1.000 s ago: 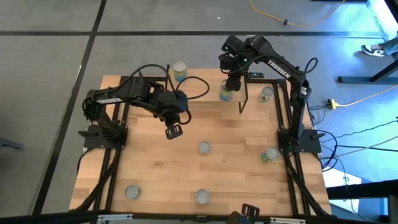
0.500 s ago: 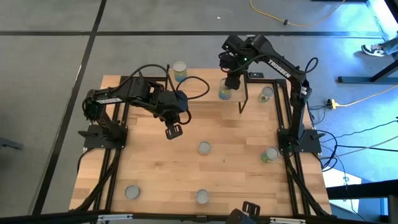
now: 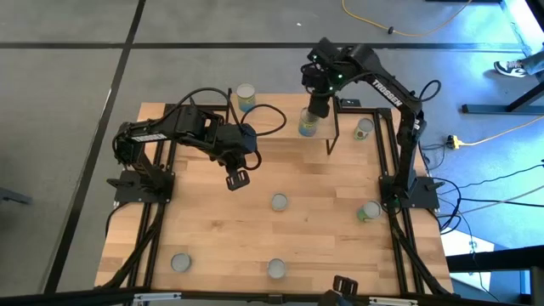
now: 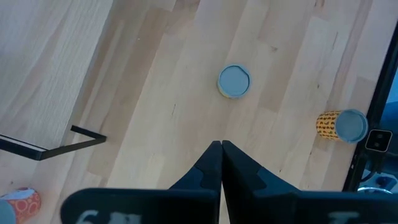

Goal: Pick and place cans onto a shelf
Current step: Put the canned cherries on the shelf

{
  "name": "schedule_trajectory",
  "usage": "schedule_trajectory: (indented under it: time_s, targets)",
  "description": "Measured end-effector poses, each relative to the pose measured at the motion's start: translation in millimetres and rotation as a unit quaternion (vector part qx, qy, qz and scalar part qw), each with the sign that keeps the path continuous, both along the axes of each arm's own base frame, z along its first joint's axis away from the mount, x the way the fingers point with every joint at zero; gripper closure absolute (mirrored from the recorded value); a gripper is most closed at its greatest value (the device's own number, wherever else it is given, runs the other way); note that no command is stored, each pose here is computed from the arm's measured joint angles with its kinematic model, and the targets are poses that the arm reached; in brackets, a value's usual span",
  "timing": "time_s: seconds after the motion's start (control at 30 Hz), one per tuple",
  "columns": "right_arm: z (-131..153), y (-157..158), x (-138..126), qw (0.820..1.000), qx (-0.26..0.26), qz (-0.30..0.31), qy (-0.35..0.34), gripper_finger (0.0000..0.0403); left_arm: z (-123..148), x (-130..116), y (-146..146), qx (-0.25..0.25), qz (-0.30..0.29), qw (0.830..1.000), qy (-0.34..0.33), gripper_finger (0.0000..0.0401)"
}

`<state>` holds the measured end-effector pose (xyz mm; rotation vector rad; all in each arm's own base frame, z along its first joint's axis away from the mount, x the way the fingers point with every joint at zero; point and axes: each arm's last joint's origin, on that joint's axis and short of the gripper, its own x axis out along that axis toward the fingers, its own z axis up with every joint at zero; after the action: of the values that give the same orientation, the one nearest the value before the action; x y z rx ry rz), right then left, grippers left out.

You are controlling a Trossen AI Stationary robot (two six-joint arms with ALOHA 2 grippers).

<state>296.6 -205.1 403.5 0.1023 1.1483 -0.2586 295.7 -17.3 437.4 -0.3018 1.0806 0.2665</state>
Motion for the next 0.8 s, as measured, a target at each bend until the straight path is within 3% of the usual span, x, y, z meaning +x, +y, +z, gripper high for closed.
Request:
schedule_trajectory:
  time_s: [0.17,0.47,0.63,0.73,0.8]
  targets:
    - [27,10,-13,0.999,-0.027,0.003,-0.039,0.0380,1,1,1,0.023,0.010,1.000,-0.010,0.0401]
    - [80,65,-61,0.991,-0.071,0.046,-0.102,0.0399,11,17,10,0.090,-0.001,0.991,-0.100,0.0401]
    - [109,99,-95,0.980,-0.096,0.056,-0.165,0.0399,24,39,32,0.130,0.050,0.968,-0.206,0.0401]
    - [124,117,-119,0.971,-0.111,0.059,-0.204,0.0400,20,55,47,0.145,0.052,0.962,-0.225,0.0401]
    - [132,126,-135,0.964,-0.124,0.060,-0.227,0.0400,8,65,55,0.135,0.042,0.969,-0.204,0.0401]
